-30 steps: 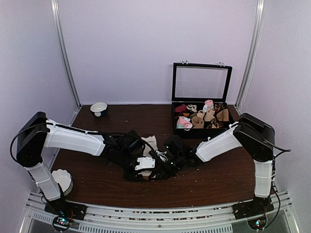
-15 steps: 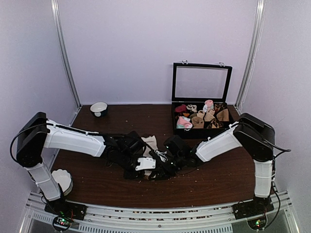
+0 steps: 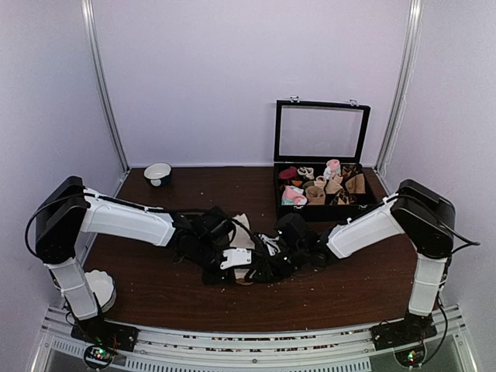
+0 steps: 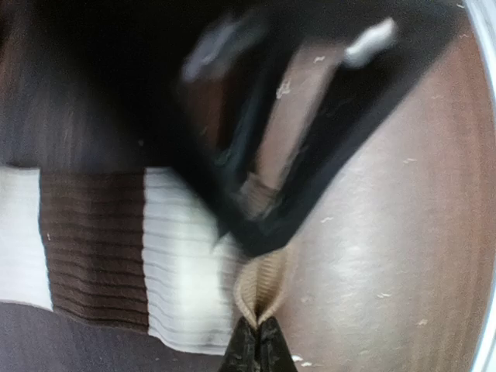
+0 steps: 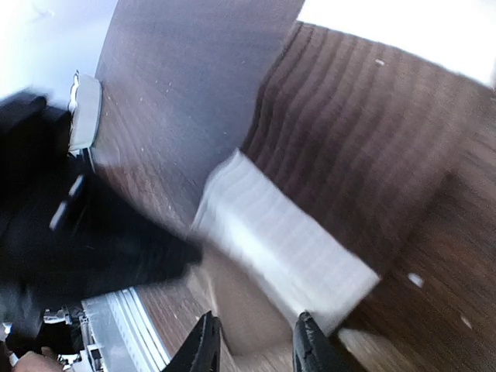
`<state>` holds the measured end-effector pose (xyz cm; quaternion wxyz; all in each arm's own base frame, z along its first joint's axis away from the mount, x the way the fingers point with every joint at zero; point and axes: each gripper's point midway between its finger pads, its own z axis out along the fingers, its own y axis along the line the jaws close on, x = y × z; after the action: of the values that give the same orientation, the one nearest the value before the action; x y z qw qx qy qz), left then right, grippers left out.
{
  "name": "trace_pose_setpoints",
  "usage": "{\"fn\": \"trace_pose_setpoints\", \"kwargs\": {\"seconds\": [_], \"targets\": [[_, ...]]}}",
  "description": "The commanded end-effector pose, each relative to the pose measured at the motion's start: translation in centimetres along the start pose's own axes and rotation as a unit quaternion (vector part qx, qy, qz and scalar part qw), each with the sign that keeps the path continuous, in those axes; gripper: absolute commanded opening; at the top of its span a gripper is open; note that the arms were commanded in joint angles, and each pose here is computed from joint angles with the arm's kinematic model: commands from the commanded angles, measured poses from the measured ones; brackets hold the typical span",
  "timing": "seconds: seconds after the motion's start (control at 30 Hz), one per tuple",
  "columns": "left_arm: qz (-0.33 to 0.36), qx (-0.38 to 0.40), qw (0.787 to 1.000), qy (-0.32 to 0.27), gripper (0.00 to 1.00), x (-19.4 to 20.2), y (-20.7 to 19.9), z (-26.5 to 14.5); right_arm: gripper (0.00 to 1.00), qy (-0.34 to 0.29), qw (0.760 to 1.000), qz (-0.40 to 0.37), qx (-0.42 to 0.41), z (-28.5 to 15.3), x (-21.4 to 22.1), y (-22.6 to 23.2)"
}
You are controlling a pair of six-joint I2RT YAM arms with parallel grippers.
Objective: Roll the socks
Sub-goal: Roll the sock at the center of the board.
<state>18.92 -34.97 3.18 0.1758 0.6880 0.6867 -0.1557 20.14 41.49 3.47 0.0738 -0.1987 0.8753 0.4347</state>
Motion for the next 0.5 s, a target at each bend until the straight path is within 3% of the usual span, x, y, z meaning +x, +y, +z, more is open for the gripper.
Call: {"fn": "trace_pose_setpoints", "kwargs": {"seconds": [0.0, 0.07, 0.1, 0.13, 0.17, 0.33, 0.47], "targets": [[-0.112, 0.027, 0.992, 0.042, 0.0, 3.1, 1.8, 1.0, 0.35, -0.047, 0.998, -0.03, 0.008, -2.1, -0.7, 0.5], [-0.133, 0.043, 0.989, 0.039, 0.0, 3.3, 2.2, 1.1, 0.38, -0.058, 0.997, -0.041, 0.01, -2.7, -0.6, 0.5], [-0.141, 0.05, 0.988, 0.037, 0.0, 3.4, 2.4, 1.1, 0.49, -0.062, 0.997, -0.049, 0.014, -3.1, -0.5, 0.4], [-0.147, 0.056, 0.987, 0.037, 0.0, 3.4, 2.4, 1.1, 0.89, -0.065, 0.996, -0.055, 0.016, -3.3, -0.3, 0.4], [-0.149, 0.062, 0.986, 0.034, 0.0, 3.3, 2.4, 1.1, 0.99, -0.068, 0.996, -0.062, 0.021, -3.6, -0.2, 0.2], [-0.168, 0.107, 0.98, 0.018, 0.0, 2.5, 1.7, 0.8, 1.0, -0.121, 0.983, -0.108, 0.088, -6.2, -0.5, -1.4], [-0.185, 0.156, 0.97, 0.0, 0.0, 1.9, 0.9, 0.0, 1.0, -0.264, 0.93, -0.201, 0.158, -12.0, -1.8, -0.1]]}}
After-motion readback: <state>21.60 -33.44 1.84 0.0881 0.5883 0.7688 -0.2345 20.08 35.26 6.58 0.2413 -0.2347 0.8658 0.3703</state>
